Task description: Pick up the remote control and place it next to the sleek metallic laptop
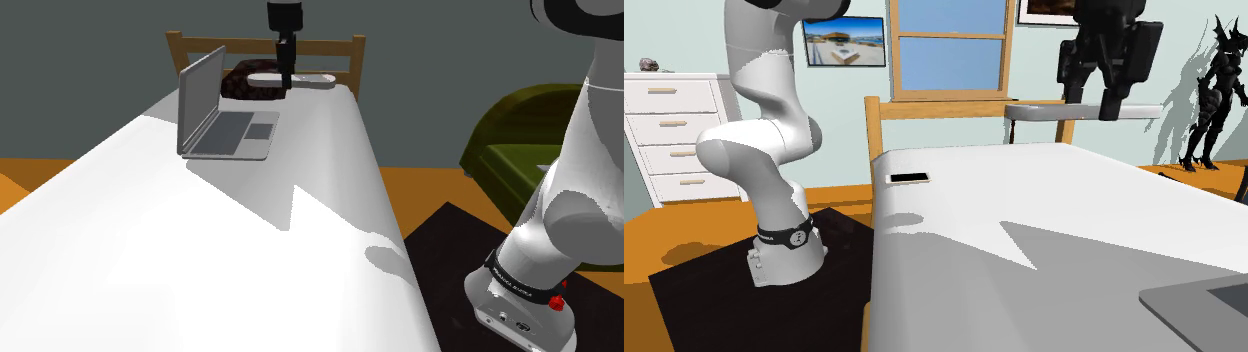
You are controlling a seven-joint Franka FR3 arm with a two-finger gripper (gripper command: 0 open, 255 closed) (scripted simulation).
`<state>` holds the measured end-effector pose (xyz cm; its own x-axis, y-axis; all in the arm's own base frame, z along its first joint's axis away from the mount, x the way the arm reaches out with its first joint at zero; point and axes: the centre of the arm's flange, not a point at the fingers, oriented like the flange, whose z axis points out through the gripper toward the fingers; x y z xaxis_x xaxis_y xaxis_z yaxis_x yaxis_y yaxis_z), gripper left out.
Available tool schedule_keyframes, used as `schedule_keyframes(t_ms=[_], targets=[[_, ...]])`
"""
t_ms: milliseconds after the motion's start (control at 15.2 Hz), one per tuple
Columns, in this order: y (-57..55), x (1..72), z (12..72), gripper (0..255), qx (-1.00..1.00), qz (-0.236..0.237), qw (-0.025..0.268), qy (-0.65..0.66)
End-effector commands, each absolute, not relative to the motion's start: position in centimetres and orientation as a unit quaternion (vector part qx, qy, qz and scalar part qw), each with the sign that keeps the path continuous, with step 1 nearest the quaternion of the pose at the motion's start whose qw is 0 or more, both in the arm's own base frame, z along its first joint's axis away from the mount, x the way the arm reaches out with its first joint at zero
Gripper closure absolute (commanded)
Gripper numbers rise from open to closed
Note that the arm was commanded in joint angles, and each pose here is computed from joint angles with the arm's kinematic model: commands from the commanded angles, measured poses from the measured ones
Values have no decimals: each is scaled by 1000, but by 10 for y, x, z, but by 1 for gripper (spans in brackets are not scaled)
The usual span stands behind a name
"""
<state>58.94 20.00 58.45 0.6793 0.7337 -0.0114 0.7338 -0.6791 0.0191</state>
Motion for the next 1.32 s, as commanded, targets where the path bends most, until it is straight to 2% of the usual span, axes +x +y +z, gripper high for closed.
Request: schedule_keyframes(t_ms=[0, 1254], targets=[[200, 590, 575, 255, 916, -1, 11, 400], [200, 590, 474, 255, 916, -1, 11, 400]])
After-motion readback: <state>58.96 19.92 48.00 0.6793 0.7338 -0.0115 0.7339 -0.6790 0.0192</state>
